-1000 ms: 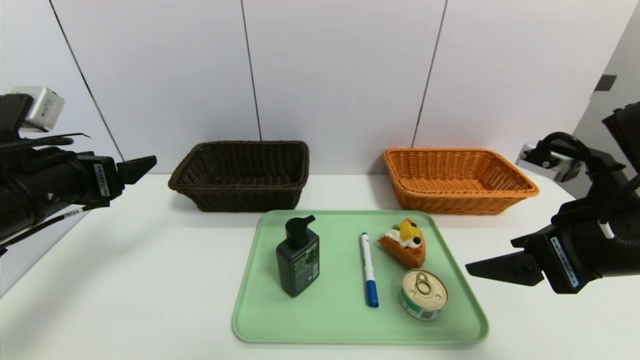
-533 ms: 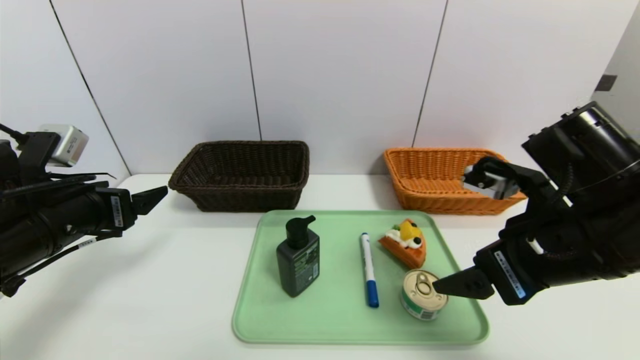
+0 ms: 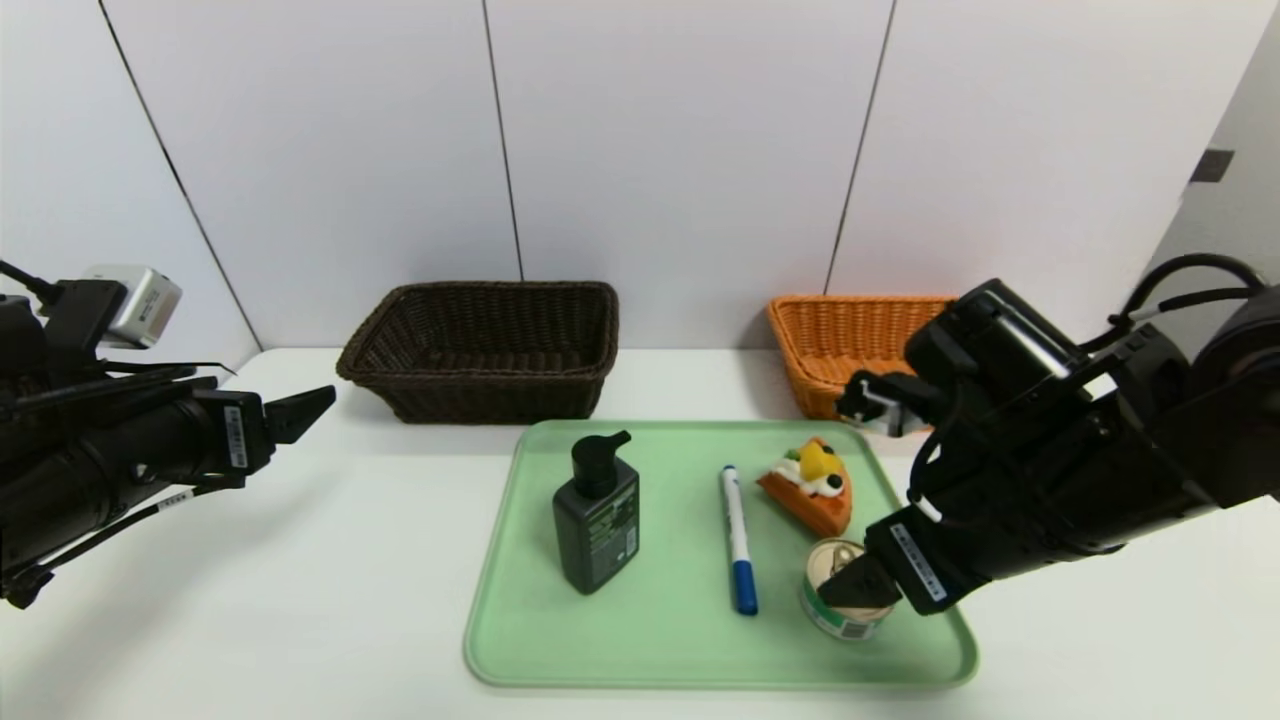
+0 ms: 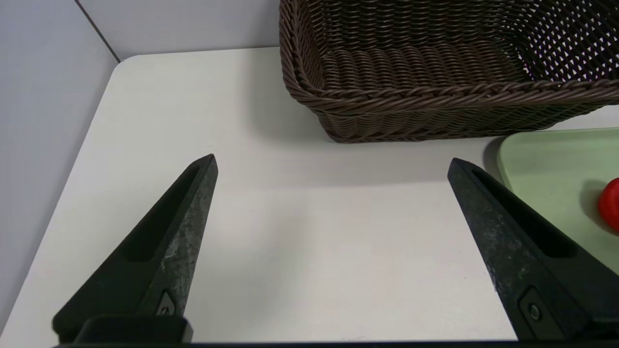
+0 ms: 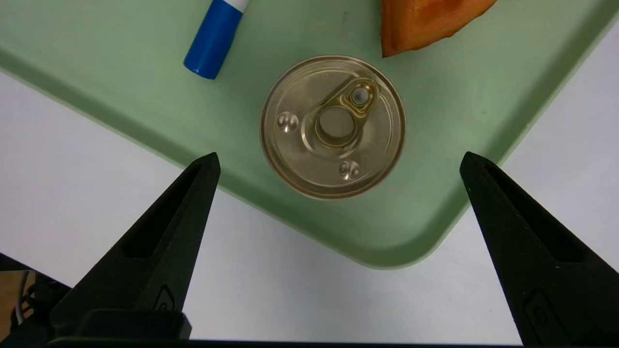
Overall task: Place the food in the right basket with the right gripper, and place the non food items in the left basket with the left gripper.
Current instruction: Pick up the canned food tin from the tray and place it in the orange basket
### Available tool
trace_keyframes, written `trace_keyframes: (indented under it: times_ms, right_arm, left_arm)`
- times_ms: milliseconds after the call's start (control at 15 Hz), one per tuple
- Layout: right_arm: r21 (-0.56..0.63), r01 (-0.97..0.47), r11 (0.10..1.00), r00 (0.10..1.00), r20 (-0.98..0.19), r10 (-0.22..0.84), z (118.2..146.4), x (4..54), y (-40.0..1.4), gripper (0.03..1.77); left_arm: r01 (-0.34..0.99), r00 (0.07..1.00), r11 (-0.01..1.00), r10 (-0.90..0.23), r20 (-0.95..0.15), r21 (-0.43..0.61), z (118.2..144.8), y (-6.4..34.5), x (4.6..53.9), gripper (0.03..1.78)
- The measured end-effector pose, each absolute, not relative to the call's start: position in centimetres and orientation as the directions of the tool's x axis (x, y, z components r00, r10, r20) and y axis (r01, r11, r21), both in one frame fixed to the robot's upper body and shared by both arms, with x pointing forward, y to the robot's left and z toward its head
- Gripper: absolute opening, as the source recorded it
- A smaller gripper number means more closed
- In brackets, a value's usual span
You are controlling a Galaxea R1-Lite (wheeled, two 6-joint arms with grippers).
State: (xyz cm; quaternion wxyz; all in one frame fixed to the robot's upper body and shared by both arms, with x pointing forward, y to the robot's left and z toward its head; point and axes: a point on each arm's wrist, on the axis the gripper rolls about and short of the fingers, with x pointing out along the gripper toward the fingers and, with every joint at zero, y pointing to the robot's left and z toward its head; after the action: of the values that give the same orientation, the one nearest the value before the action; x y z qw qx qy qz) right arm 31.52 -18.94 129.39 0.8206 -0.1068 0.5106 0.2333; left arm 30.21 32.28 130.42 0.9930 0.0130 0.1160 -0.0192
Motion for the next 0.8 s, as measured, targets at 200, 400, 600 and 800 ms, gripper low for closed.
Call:
trace_keyframes:
  times_ms: [200, 400, 600, 800]
  right_arm:
    - [0.059, -0.493, 0.868, 0.363, -0.893, 0.267, 127.9, 32.4, -18.3, 1.71]
    - [0.055, -0.491, 0.869, 0.362, -0.895, 0.261, 126.7, 32.9, -18.0, 1.71]
    - [0.020, -0.477, 0.878, 0.358, -0.908, 0.216, 125.6, 33.0, -18.0, 1.71]
    - [0.015, -0.477, 0.879, 0.348, -0.915, 0.205, 125.1, 33.1, -18.0, 1.71]
  left_arm:
    - [0.041, 0.972, 0.999, -0.036, -0.231, 0.020, 130.4, 32.3, 30.2, 1.69]
    - [0.043, 0.972, 0.999, -0.036, -0.230, 0.023, 130.4, 32.3, 30.2, 1.69]
    - [0.043, 0.972, 0.999, -0.037, -0.232, 0.020, 130.4, 32.3, 30.2, 1.69]
    - [0.042, 0.972, 0.999, -0.036, -0.231, 0.021, 130.4, 32.3, 30.2, 1.69]
